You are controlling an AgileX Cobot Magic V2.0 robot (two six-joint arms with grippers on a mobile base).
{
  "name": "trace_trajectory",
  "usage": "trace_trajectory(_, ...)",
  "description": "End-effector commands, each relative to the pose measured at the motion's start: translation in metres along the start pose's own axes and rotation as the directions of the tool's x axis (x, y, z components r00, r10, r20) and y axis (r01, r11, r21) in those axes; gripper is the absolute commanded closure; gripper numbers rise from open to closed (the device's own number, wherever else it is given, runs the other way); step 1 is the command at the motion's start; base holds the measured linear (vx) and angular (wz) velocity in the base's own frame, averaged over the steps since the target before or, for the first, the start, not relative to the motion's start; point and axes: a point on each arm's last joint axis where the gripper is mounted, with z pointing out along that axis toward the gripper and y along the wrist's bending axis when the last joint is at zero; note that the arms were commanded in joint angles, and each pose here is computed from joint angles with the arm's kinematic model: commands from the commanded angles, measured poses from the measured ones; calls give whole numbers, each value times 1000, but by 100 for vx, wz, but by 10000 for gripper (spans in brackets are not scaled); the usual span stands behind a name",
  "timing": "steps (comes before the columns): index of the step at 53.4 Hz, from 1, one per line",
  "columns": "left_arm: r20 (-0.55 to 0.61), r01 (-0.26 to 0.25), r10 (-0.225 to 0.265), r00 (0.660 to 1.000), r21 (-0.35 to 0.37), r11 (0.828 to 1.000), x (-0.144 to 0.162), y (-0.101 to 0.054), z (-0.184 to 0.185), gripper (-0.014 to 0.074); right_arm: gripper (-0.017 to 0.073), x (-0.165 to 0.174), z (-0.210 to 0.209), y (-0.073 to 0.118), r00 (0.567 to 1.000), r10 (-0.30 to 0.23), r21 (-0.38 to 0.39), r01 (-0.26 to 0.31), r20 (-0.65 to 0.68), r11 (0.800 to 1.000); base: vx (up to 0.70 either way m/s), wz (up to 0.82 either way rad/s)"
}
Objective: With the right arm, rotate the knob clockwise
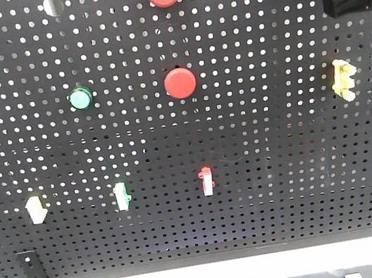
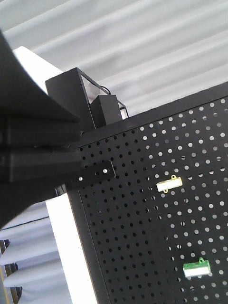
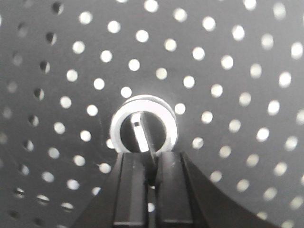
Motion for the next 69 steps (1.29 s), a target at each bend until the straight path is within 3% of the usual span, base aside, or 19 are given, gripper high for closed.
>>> trace_trajectory(1, 28, 10, -10, 1000, 4, 1000, 5, -2, 2, 600, 571, -30, -11, -13, 986, 94, 19, -97, 138, 995, 0, 0)
trace_trajectory(12, 28, 10, -10, 1000, 4, 1000, 5, -2, 2, 600, 570, -34, -19, -15, 961, 243, 2, -245, 130, 969, 0, 0)
trace_trajectory(21, 28, 10, -10, 1000, 4, 1000, 5, -2, 2, 600, 568, -33, -21, -14, 912, 398, -20, -398, 96, 917, 0, 0)
trace_trajectory(29, 28, 10, -10, 1000, 4, 1000, 5, -2, 2, 600, 566, -33, -21, -13, 829, 553, -50, -551, 86, 833, 0, 0)
trace_trajectory(34, 28, 10, -10, 1000, 4, 1000, 5, -2, 2, 600, 566, -34, -21, -12, 764, 641, -68, -637, 79, 768, 0, 0)
trace_trajectory(39, 28, 10, -10, 1000, 4, 1000, 5, -2, 2, 600, 564, -34, -21, -11, 687, 723, -85, -718, 67, 690, 0, 0)
trace_trajectory(43, 28, 10, -10, 1000, 4, 1000, 5, -2, 2, 600, 564, -35, -21, -11, 640, 766, -94, -761, 60, 642, 0, 0)
trace_trajectory(49, 28, 10, -10, 1000, 4, 1000, 5, -2, 2, 600, 562, -35, -21, -10, 588, 807, -103, -801, 52, 590, 0, 0)
trace_trajectory(55, 28, 10, -10, 1000, 4, 1000, 5, -2, 2, 600, 560, -35, -21, -10, 552, 832, -109, -826, 48, 554, 0, 0)
trace_trajectory(59, 28, 10, -10, 1000, 4, 1000, 5, -2, 2, 600, 559, -35, -21, -10, 538, 842, -112, -835, 45, 540, 0, 0)
trace_trajectory(69, 28, 10, -10, 1000, 4, 1000, 5, -2, 2, 600, 538, -34, -21, -9, 540, 841, -109, -835, 30, 540, 0, 0)
